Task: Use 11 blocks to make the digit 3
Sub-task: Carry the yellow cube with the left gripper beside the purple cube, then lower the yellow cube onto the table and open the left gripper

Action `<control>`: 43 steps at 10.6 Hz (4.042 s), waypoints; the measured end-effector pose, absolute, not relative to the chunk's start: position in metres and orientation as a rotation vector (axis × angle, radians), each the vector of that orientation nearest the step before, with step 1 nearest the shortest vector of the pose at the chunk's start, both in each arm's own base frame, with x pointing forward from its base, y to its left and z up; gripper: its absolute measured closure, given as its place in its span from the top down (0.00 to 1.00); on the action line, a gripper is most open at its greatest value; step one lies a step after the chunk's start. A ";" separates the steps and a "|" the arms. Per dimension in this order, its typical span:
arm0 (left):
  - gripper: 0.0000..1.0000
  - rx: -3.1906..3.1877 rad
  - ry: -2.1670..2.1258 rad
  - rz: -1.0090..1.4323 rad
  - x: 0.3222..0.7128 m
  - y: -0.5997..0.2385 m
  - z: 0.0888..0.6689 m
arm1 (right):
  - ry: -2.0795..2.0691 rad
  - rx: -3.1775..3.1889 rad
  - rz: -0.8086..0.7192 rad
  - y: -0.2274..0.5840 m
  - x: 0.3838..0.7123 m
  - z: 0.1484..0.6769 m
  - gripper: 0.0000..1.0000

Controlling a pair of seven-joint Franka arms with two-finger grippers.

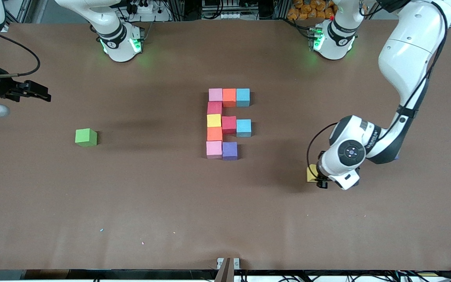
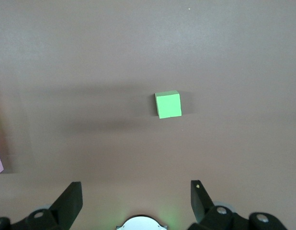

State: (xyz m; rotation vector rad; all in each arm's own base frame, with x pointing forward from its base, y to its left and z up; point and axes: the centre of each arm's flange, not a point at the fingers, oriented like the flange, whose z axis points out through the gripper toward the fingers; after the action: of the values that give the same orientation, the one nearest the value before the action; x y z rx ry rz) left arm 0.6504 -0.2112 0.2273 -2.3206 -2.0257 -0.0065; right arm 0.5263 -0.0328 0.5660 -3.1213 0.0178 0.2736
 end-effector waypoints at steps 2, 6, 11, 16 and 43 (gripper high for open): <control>0.54 -2.339 -2.039 -0.001 0.643 -0.251 0.238 | 0.016 -3.121 0.274 -0.032 0.526 0.566 1.00; 0.54 -2.320 -2.075 -0.011 0.612 -0.328 0.243 | 0.016 -3.122 0.278 -0.032 0.527 0.565 1.00; 0.54 -2.210 -2.217 0.023 0.587 -0.380 0.250 | 0.015 -3.122 0.278 -0.032 0.527 0.565 1.00; 0.54 -2.151 -2.252 0.040 0.559 -0.425 0.235 | 0.015 -3.122 0.278 -0.032 0.527 0.564 1.00; 1.00 -2.204 -2.177 0.050 0.543 -0.464 0.204 | 0.014 -3.122 0.279 -0.032 0.527 0.564 1.00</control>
State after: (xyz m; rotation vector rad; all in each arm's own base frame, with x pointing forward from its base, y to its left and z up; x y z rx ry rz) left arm 0.5425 -0.4638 0.2037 -2.2038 -2.1768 0.0503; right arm 0.5271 -0.0316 0.5644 -3.1224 0.0140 0.2786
